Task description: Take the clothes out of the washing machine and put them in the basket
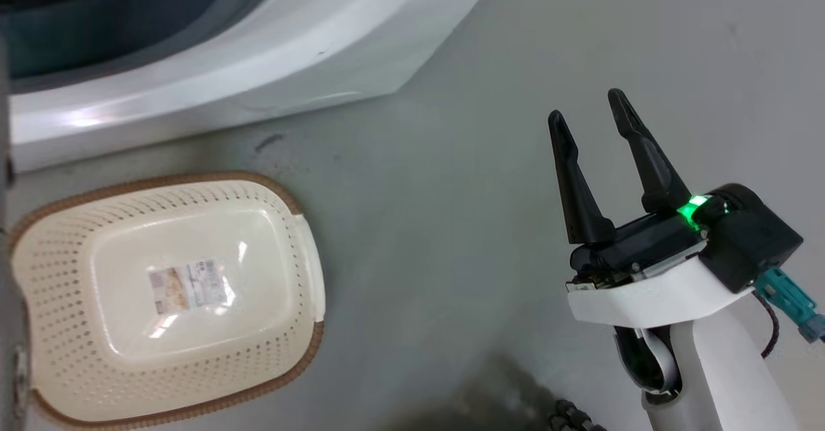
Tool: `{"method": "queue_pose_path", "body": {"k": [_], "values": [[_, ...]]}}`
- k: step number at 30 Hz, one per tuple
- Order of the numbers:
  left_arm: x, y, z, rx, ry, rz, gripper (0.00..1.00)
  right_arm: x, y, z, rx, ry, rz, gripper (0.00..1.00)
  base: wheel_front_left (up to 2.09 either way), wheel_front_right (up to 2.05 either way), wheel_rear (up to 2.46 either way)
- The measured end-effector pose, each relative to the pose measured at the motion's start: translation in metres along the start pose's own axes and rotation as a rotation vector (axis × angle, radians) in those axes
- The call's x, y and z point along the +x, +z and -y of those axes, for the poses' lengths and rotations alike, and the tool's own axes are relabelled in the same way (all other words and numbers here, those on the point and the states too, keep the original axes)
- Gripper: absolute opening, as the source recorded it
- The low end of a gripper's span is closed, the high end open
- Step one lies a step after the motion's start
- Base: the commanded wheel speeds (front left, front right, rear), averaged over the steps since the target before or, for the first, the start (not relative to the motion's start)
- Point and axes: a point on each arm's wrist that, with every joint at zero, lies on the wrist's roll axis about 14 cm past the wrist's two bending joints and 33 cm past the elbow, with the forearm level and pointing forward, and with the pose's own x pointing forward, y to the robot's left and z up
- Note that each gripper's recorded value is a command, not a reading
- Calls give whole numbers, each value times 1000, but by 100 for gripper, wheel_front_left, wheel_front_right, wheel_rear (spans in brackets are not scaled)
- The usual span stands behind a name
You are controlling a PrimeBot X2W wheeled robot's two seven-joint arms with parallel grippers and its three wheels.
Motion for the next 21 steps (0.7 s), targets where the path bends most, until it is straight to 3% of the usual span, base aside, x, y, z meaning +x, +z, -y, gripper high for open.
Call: {"method": "queue_pose_path", "body": {"k": [21], "values": [[-157, 74, -2, -245, 29, 340, 0, -57, 74, -28, -46, 44, 150, 100, 0, 0, 0]]}}
